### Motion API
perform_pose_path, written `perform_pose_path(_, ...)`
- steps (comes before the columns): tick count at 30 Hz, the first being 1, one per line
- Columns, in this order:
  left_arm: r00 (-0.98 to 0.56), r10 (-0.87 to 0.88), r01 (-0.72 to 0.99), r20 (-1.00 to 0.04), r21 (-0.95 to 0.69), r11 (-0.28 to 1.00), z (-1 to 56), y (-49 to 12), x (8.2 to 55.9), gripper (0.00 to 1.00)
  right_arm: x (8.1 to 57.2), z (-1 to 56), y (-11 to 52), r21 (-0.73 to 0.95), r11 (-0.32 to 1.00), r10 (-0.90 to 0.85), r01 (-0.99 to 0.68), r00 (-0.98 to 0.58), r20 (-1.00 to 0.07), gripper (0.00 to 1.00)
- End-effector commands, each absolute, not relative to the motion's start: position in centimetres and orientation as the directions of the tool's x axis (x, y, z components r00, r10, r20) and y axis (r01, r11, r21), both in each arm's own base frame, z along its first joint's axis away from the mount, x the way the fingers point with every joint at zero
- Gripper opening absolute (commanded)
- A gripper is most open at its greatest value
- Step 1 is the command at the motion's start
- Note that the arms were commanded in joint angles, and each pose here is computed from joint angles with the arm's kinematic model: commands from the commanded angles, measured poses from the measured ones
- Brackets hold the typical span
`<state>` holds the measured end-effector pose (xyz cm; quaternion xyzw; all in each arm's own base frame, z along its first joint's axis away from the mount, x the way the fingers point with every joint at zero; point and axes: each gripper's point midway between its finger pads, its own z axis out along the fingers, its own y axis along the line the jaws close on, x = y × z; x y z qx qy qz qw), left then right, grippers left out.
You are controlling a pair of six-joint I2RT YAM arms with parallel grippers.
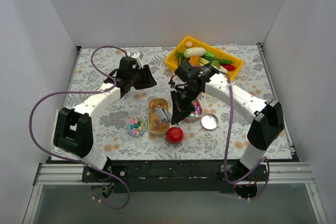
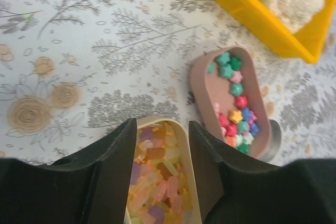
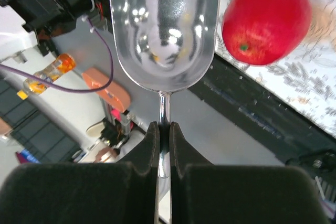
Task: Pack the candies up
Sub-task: Scoop the fake candies from the storage box.
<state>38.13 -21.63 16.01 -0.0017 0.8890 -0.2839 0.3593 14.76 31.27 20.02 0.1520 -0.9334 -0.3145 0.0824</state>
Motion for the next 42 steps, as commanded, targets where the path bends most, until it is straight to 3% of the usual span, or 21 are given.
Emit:
perform_pose_path(1,-0.709,-0.185,0.113,-0.681,-0.369,0.922,13.6,-18.9,40.0,0.44,12.7,20.7,31.3,0.647,0.747,-0.346,-0.155,-0.921,0.179,0.01)
perform_pose_path(12,-0.757,-0.153,0.04,-0.635,-0.279,0.959,8.7,-17.5,40.4,0.43,12.3,18.9,33.1,0.592,0.805,-0.33,-0.036,-0.856,0.397,0.01)
perform_pose_path(23,-0.8,-0.126,0.07,-0.587,-0.299,0.952,6.2,-18.2,39.2,0.41,12.1,18.1,34.4,0.567,0.82,-0.285,0.083,-0.799,0.529,0.01)
perform_pose_path(33,-0.812,-0.109,0.079,-0.573,-0.293,0.953,5.0,-18.6,38.6,0.41,12.3,15.7,34.2,0.522,0.847,-0.264,0.097,-0.777,0.572,0.01)
perform_pose_path(42,-0.814,-0.09,0.104,-0.573,-0.296,0.949,4.9,-19.5,38.7,0.41,17.6,13.5,32.9,0.48,0.87,-0.173,0.113,-0.841,0.512,0.01)
